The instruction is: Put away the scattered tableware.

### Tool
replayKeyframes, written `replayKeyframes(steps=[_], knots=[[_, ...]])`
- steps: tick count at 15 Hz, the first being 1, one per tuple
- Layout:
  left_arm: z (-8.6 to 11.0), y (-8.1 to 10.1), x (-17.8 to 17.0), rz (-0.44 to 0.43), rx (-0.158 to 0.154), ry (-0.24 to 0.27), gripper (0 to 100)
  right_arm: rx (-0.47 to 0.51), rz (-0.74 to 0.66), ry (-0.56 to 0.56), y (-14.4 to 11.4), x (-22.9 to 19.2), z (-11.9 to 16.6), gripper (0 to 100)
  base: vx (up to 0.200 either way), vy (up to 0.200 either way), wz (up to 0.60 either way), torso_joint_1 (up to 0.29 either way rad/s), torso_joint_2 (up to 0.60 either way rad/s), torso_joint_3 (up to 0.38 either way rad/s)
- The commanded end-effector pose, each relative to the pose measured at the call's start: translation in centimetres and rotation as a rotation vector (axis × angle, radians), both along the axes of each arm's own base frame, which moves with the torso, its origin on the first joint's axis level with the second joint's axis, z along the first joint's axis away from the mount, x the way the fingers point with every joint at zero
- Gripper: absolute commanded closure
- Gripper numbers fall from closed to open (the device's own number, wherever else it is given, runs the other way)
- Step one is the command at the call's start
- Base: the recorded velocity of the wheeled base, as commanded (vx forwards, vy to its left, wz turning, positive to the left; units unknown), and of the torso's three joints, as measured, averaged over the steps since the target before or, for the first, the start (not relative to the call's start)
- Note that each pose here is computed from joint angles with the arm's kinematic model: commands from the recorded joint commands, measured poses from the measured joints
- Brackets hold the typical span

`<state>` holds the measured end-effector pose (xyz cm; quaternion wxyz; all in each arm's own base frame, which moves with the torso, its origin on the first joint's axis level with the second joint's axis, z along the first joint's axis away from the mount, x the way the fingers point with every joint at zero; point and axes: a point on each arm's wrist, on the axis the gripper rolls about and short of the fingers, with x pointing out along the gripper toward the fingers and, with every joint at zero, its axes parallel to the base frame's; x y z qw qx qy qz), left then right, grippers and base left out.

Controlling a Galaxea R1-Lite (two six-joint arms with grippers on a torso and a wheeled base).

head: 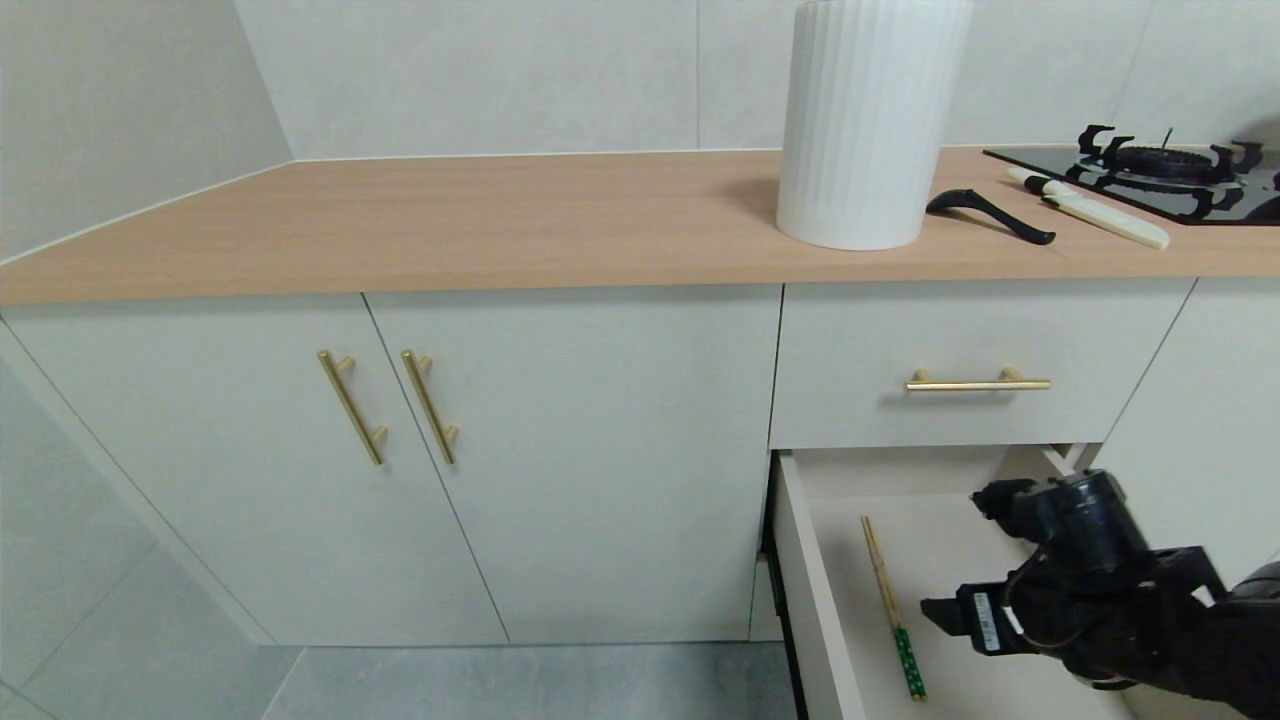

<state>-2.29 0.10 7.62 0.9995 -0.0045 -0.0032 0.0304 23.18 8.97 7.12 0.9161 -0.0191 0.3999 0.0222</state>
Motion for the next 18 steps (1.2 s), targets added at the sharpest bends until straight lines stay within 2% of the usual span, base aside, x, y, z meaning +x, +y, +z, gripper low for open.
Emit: replayKeyframes(steps=[1, 2, 4, 8, 14, 18], knots=[[0.0, 0.0, 0.0, 0.002, 0.0, 0.0, 0, 0.105, 0.059, -0.144, -3.4, -5.0, 10.4, 0, 0.0, 0.0, 0.0, 0.0, 0.0, 0.0], [0.0, 0.0, 0.0, 0.001, 0.0, 0.0, 0, 0.125, 0.074, -0.137, -4.0, -6.7, 12.7, 0, 0.0, 0.0, 0.0, 0.0, 0.0, 0.0], [0.0, 0.0, 0.0, 0.001, 0.0, 0.0, 0, 0.162, 0.099, -0.185, -4.7, -8.9, 14.9, 0, 0.0, 0.0, 0.0, 0.0, 0.0, 0.0], [0.0, 0.0, 0.0, 0.002, 0.0, 0.0, 0, 0.12, 0.073, -0.176, -5.3, -8.2, 14.6, 0, 0.0, 0.0, 0.0, 0.0, 0.0, 0.0], [0.0, 0.0, 0.0, 0.002, 0.0, 0.0, 0, 0.122, 0.074, -0.203, -5.4, -8.1, 14.6, 0, 0.0, 0.0, 0.0, 0.003, -0.02, -0.014], [0.0, 0.0, 0.0, 0.001, 0.0, 0.0, 0, 0.118, 0.073, -0.202, -5.4, -8.1, 14.5, 0, 0.0, 0.0, 0.0, 0.089, -0.25, -0.279]])
